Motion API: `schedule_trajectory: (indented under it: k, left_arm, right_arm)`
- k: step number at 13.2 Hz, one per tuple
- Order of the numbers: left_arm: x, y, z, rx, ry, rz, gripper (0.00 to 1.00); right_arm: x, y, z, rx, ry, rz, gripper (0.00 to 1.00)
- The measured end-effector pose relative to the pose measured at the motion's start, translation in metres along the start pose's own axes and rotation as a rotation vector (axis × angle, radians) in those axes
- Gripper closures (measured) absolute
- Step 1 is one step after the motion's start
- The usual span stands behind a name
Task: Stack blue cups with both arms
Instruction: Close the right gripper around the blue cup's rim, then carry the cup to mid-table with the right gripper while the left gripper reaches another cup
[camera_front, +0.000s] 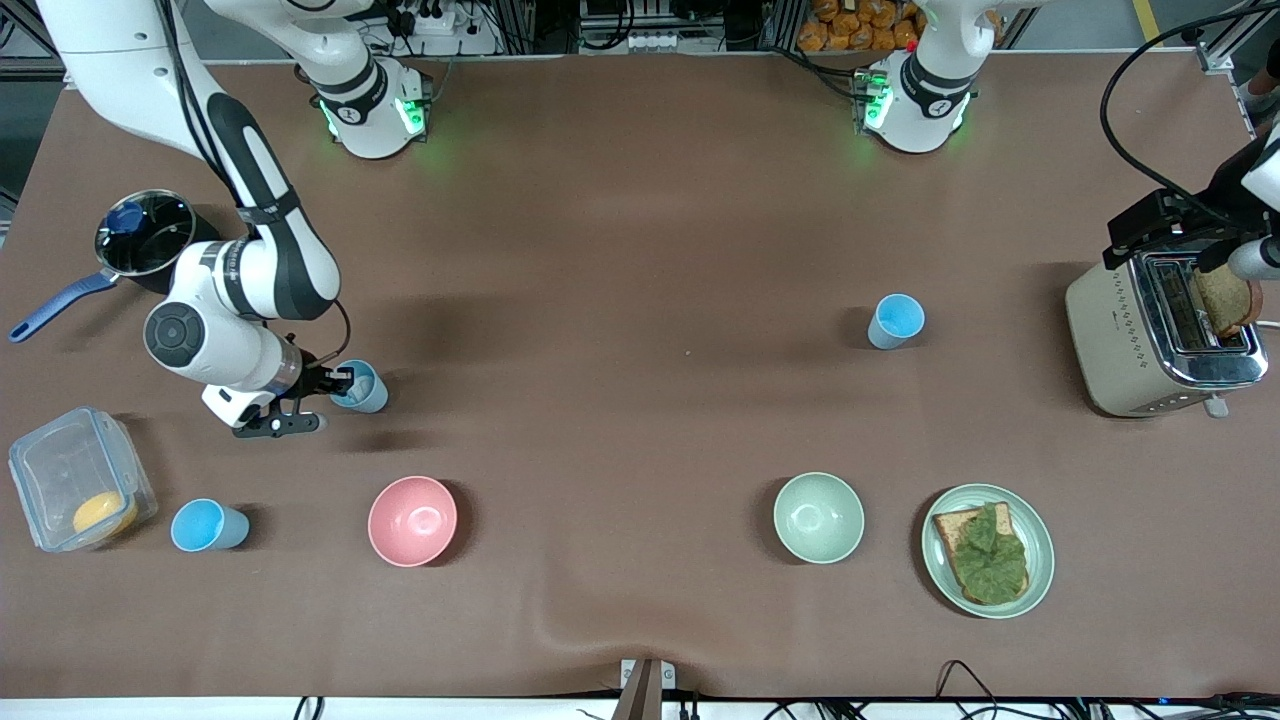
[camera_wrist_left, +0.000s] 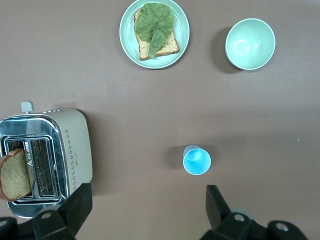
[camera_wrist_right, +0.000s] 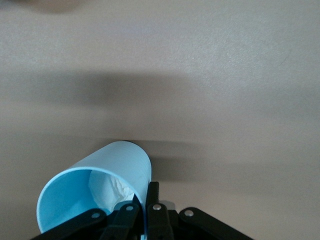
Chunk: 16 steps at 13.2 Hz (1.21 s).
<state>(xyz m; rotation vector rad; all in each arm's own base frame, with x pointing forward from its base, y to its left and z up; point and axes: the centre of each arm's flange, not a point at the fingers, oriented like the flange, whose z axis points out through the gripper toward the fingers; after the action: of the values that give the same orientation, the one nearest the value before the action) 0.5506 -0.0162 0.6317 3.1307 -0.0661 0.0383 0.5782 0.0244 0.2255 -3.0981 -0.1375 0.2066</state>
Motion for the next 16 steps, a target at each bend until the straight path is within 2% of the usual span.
schedule_trajectory:
  k: [2, 4, 5, 9, 11, 13, 15, 16]
  left_arm:
    - [-0.001, 0.001, 0.001, 0.0, -0.01, 0.002, 0.0]
    - [-0.002, 0.002, 0.002, 0.0, -0.019, 0.004, 0.0]
    - [-0.002, 0.002, 0.002, 0.0, -0.021, 0.004, 0.0]
    - [-0.001, 0.002, 0.008, -0.001, -0.035, 0.005, 0.0]
    - [0.001, 0.001, 0.017, -0.002, -0.054, 0.004, 0.0]
    - [0.006, 0.0, 0.029, -0.004, -0.077, 0.003, 0.0]
    - [0.01, -0.002, 0.039, -0.005, -0.093, -0.001, 0.0]
    - [0.012, -0.003, 0.041, -0.008, -0.098, -0.003, 0.0]
  right_arm:
    - [0.003, -0.012, -0.011, 0.027, -0.047, -0.001, 0.97]
    - [0.006, -0.036, -0.026, 0.104, -0.085, 0.023, 0.97]
    - [0.007, -0.052, -0.033, 0.122, -0.09, 0.041, 0.97]
    - [0.003, -0.155, -0.043, 0.107, -0.09, 0.141, 0.97]
    - [-0.009, -0.226, -0.047, 0.095, -0.062, 0.183, 0.97]
    - [-0.026, -0.293, -0.046, 0.104, -0.002, 0.212, 0.97]
    - [-0.04, -0.341, -0.034, 0.132, 0.041, 0.237, 0.97]
    - [-0.045, -0.36, -0.025, 0.168, 0.04, 0.26, 0.97]
